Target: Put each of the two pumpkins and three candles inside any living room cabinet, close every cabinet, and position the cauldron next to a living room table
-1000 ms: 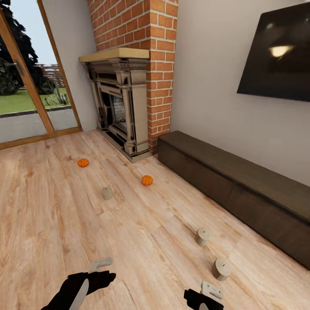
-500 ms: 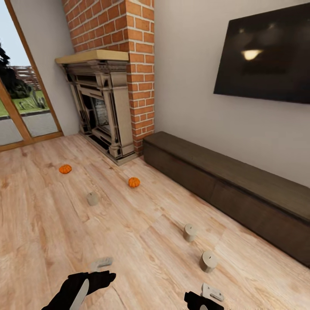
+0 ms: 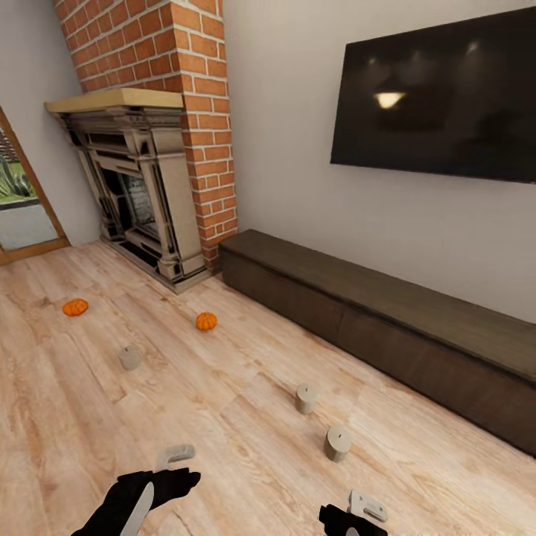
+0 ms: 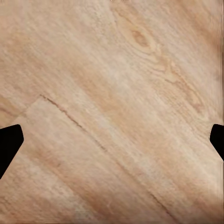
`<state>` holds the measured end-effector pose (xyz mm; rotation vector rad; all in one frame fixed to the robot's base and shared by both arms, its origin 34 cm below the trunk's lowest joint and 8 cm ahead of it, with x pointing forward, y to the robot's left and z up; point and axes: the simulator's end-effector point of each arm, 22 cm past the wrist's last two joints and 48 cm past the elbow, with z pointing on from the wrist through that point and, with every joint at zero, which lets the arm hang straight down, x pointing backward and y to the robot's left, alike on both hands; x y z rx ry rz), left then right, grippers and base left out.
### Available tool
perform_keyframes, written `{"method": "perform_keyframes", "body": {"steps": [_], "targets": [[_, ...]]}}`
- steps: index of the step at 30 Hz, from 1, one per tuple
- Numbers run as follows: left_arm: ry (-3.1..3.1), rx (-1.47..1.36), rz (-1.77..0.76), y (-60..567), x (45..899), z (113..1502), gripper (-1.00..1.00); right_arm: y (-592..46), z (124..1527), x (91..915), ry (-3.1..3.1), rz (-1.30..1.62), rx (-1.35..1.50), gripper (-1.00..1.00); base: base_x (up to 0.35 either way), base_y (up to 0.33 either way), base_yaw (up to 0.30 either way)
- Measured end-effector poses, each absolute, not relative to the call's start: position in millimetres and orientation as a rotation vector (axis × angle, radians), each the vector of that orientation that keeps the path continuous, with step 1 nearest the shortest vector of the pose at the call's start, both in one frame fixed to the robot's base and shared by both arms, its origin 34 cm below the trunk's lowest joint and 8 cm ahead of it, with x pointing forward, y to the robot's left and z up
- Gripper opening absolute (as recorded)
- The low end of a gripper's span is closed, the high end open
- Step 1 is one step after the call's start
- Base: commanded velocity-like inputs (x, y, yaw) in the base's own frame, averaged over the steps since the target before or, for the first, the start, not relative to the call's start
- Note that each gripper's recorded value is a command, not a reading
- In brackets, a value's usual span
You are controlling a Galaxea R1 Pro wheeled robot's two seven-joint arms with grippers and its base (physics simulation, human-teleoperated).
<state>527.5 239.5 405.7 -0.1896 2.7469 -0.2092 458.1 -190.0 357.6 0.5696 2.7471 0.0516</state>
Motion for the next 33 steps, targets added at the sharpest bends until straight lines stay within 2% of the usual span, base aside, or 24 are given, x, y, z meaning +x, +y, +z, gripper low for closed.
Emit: {"method": "perform_keyframes", "body": {"steps": [33], "targets": [[2.729, -0.146, -0.212, 232.6, 532.1, 413.8, 1.0, -190.1, 362.9, 461.5, 2.735, 0.052, 0.566, 1.0, 0.0, 0.0, -0.263]]}}
